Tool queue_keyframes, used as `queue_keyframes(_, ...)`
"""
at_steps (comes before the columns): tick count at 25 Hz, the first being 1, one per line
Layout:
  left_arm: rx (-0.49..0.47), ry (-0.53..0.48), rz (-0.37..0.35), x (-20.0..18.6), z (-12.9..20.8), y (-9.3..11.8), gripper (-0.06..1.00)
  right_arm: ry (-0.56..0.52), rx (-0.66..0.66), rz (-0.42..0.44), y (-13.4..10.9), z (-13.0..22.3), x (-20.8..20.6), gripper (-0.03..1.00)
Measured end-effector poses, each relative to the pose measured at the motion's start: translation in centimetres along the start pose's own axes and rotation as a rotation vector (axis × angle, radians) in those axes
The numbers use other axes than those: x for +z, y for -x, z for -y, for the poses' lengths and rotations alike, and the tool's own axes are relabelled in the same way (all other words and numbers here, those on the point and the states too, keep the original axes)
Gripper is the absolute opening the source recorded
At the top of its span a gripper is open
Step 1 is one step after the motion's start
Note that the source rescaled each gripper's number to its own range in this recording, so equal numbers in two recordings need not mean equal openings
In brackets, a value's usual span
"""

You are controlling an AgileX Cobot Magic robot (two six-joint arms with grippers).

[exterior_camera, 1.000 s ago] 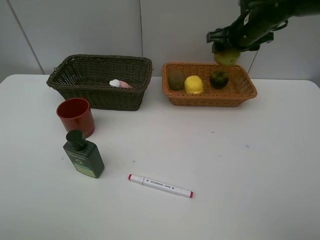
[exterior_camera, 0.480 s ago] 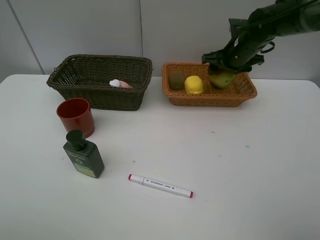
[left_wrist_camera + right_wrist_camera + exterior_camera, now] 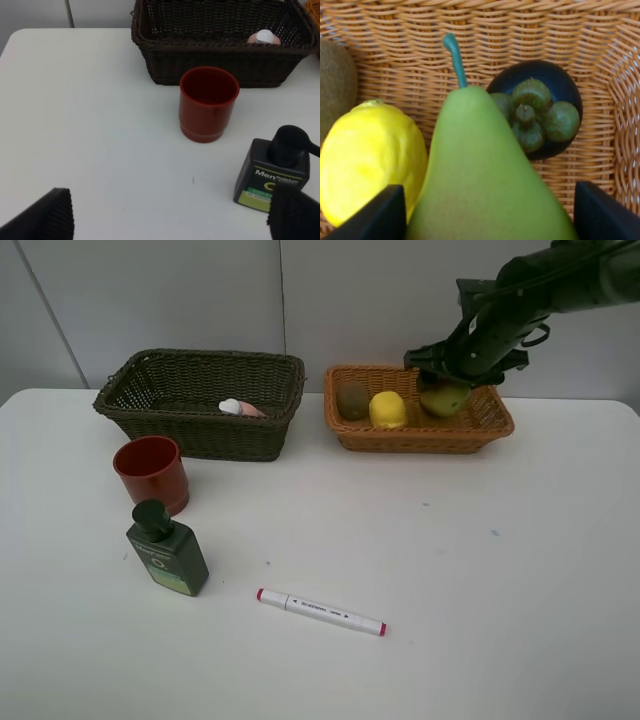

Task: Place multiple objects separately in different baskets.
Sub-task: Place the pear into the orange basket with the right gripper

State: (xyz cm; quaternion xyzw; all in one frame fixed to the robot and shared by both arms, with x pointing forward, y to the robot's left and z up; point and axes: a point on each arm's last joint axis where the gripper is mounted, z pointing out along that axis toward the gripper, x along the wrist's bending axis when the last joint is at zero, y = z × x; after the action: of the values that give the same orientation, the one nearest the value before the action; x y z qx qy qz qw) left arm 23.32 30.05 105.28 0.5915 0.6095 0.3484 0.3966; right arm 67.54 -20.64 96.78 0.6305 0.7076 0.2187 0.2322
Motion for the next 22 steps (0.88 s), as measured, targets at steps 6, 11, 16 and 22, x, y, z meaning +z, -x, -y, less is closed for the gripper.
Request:
queue_keyframes(6,0.0,0.0,0.0,0.0,0.0,0.0,1.0,0.011,-0.002,-0.004,-0.03,-0.1,0.0,0.88)
queue_keyframes(11,0.0,0.0,0.0,0.0,0.0,0.0,1.0,0.021,-0.002,-0.007,-0.06,-0.19,0.0,0.99)
queue_keyframes(16,0.0,0.0,0.0,0.0,0.0,0.0,1.0,0.021,-0.002,-0.007,-0.06,-0.19,0.0,1.0)
queue_keyframes(22,0.0,0.0,0.0,0.0,0.0,0.0,1.0,0.025,-0.001,-0.006,-0.02,-0.33,-0.35,1.0)
